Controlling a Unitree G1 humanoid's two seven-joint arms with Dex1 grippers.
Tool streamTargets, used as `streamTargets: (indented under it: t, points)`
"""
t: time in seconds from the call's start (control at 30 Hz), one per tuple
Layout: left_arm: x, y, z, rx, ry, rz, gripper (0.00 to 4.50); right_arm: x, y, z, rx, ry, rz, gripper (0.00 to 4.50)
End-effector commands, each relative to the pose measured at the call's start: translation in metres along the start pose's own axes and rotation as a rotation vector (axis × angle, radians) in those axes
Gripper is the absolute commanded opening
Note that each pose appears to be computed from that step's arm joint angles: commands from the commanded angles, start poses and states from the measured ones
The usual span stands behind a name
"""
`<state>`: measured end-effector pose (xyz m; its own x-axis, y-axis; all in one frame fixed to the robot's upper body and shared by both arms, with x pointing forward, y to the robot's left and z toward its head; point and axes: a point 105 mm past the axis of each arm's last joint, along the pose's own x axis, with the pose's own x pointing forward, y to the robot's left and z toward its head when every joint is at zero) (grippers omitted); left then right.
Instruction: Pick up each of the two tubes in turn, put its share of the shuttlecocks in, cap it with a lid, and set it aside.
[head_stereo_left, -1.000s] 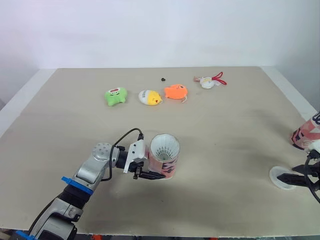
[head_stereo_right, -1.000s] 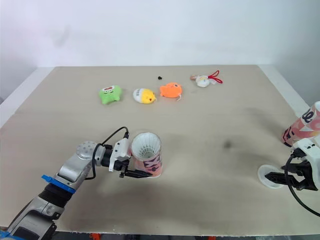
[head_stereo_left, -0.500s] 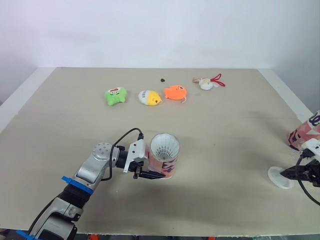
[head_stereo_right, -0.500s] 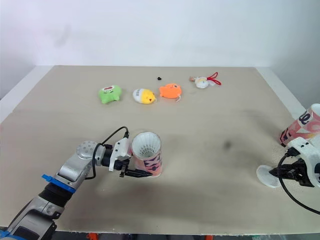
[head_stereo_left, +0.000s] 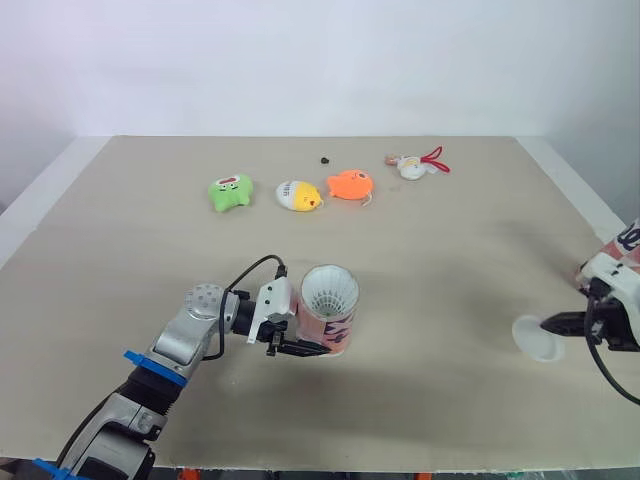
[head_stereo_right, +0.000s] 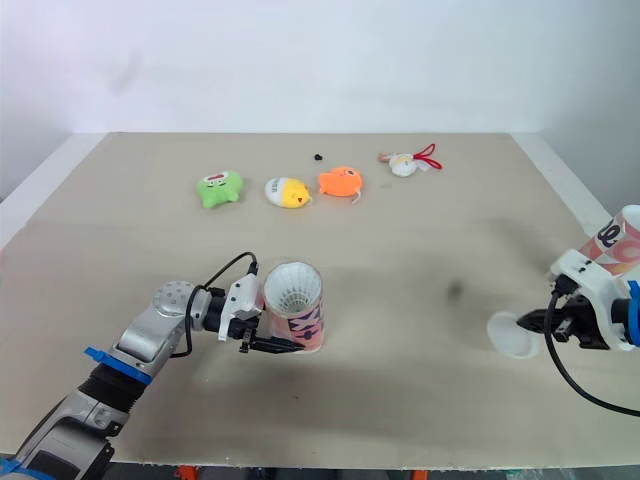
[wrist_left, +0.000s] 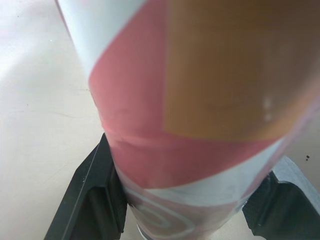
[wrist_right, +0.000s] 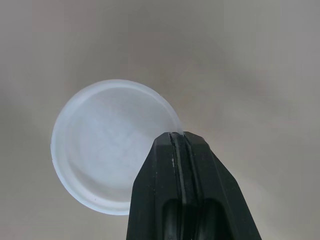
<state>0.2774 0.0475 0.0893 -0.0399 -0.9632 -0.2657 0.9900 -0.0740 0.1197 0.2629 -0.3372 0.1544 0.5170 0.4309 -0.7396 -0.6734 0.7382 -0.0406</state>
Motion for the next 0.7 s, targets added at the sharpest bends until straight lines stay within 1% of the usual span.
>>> streamTargets:
  t: [0.03, 0.13, 0.23, 0.27, 0.37, 0.5, 0.57, 0.7]
  points:
    - [0.001, -0.004, -0.021, -0.059, 0.07, -0.007, 2.43, -0.02, 0.028, 0.065, -0.16, -0.176, 0.088, 0.06]
    - [0.001, -0.002, -0.021, -0.057, 0.072, -0.005, 2.43, -0.026, 0.058, 0.109, -0.267, -0.311, 0.187, 0.06]
    - [0.0, -0.001, -0.021, -0.053, 0.082, -0.011, 2.43, -0.031, 0.097, 0.156, -0.378, -0.448, 0.325, 0.06]
    - [0.0, -0.001, -0.021, -0.052, 0.088, -0.014, 2.43, -0.03, 0.109, 0.168, -0.421, -0.466, 0.365, 0.06]
    - [-0.001, 0.0, -0.022, -0.052, 0.101, -0.02, 2.43, -0.023, 0.13, 0.188, -0.504, -0.456, 0.426, 0.06]
    - [-0.001, 0.001, -0.023, -0.055, 0.112, -0.028, 2.43, 0.0, 0.165, 0.212, -0.676, -0.369, 0.507, 0.06]
    - [0.0, 0.0, -0.024, -0.062, 0.117, -0.038, 2.43, 0.008, 0.18, 0.219, -0.756, -0.333, 0.553, 0.06]
    - [-0.001, -0.005, -0.029, -0.092, 0.159, -0.07, 2.43, 0.027, 0.196, 0.225, -0.886, -0.264, 0.577, 0.06]
